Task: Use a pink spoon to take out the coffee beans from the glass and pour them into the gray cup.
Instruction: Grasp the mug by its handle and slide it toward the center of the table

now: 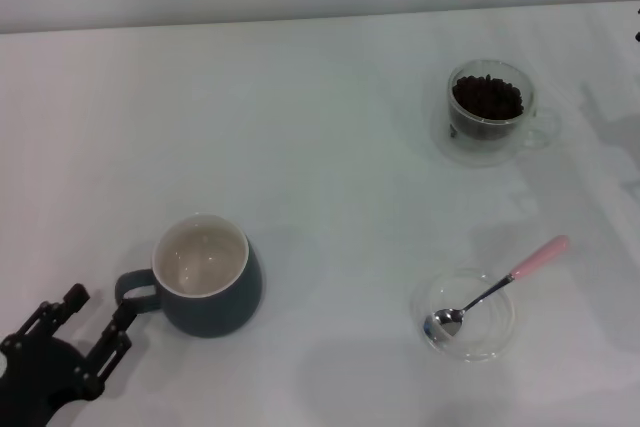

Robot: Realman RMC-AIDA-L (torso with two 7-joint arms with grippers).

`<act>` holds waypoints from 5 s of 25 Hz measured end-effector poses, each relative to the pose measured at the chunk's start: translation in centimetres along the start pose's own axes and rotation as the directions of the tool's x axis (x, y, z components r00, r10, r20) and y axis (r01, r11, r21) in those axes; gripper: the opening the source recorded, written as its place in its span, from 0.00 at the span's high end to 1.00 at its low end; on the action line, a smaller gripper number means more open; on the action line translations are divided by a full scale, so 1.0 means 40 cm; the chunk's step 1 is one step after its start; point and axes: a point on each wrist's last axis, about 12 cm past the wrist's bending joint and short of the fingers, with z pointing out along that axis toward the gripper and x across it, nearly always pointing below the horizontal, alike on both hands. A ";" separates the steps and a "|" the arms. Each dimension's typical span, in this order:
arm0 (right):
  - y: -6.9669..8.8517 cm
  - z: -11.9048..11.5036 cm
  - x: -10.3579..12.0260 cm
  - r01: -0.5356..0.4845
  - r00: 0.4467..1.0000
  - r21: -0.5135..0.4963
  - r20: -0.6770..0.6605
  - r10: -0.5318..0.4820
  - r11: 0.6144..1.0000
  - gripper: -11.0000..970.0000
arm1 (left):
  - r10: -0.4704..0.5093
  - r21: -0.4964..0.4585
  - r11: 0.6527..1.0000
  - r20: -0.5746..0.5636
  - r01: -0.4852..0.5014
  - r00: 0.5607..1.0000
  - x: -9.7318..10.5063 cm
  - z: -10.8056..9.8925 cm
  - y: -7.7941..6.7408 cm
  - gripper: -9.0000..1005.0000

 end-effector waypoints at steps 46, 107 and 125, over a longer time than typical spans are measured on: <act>0.015 -0.003 0.011 -0.029 0.999 0.004 -0.019 0.029 1.000 0.15 | 0.054 0.019 0.998 -0.022 -0.053 0.998 -0.020 0.066 0.023 0.66; 0.015 -0.002 0.016 -0.030 0.999 0.009 -0.037 0.031 0.999 0.15 | 0.203 0.347 0.924 -0.100 -0.157 0.974 -0.118 0.298 0.004 0.84; 0.018 -0.010 0.021 -0.036 0.998 0.008 -0.047 0.037 0.999 0.15 | 0.189 0.343 0.928 -0.106 -0.143 0.976 -0.112 0.287 0.006 0.67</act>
